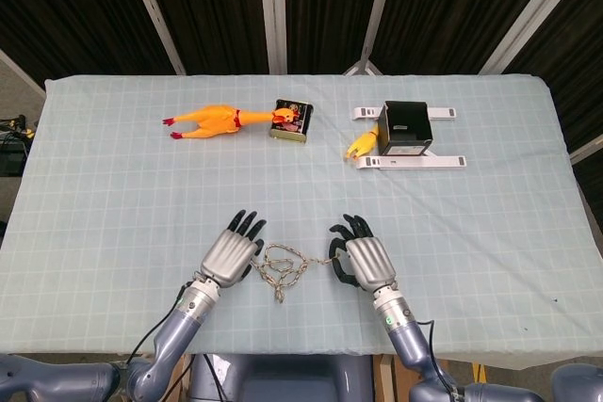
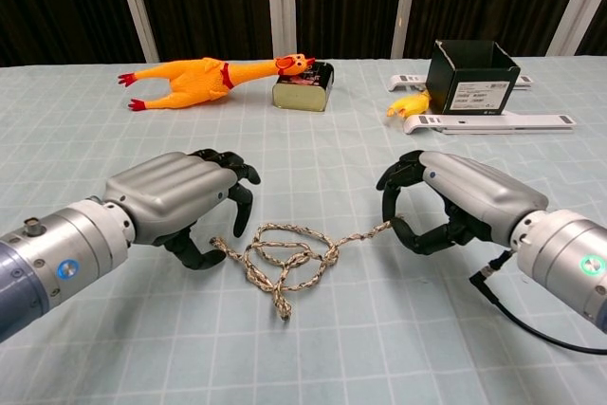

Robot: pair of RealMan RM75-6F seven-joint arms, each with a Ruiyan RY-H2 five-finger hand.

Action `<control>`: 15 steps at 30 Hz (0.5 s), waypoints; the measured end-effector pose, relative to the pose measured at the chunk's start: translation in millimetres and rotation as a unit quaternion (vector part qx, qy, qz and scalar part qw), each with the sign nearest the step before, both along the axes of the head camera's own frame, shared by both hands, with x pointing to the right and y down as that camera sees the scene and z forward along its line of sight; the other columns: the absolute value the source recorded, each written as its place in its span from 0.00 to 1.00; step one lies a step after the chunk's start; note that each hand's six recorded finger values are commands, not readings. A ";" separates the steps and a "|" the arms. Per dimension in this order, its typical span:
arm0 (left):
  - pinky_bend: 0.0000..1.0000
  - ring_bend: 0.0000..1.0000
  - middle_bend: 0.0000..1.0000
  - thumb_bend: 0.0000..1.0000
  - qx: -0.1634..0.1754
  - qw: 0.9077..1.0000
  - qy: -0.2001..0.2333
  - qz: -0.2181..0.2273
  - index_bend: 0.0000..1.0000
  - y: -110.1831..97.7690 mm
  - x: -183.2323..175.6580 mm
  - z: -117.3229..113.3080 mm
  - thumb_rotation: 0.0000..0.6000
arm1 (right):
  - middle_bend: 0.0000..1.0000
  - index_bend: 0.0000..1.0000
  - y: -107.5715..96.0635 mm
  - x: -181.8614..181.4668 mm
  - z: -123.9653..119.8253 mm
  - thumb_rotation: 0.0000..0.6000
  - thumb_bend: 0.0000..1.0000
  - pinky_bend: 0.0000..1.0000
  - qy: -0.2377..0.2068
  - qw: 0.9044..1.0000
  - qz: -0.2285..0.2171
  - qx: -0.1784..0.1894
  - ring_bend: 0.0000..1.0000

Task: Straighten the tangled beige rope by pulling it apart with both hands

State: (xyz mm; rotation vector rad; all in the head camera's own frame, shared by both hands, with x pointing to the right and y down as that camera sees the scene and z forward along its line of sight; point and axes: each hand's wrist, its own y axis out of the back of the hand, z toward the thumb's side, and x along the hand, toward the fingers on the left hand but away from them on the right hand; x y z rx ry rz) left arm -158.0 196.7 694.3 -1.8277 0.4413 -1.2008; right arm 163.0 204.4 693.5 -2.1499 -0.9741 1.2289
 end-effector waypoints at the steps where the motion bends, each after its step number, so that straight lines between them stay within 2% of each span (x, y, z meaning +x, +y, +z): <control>1: 0.00 0.00 0.11 0.41 -0.001 1.000 -0.001 0.000 0.49 0.9 -0.1 0.8 1.00 | 0.26 0.61 -0.2 0.3 -0.1 1.00 0.56 0.00 0.000 1.000 0.000 0.000 0.04; 15: 0.00 0.00 0.11 0.41 -0.002 1.000 -0.009 -0.005 0.51 1.4 -3.5 5.8 1.00 | 0.26 0.61 -0.7 1.7 0.2 1.00 0.56 0.00 0.001 1.000 0.002 -0.001 0.04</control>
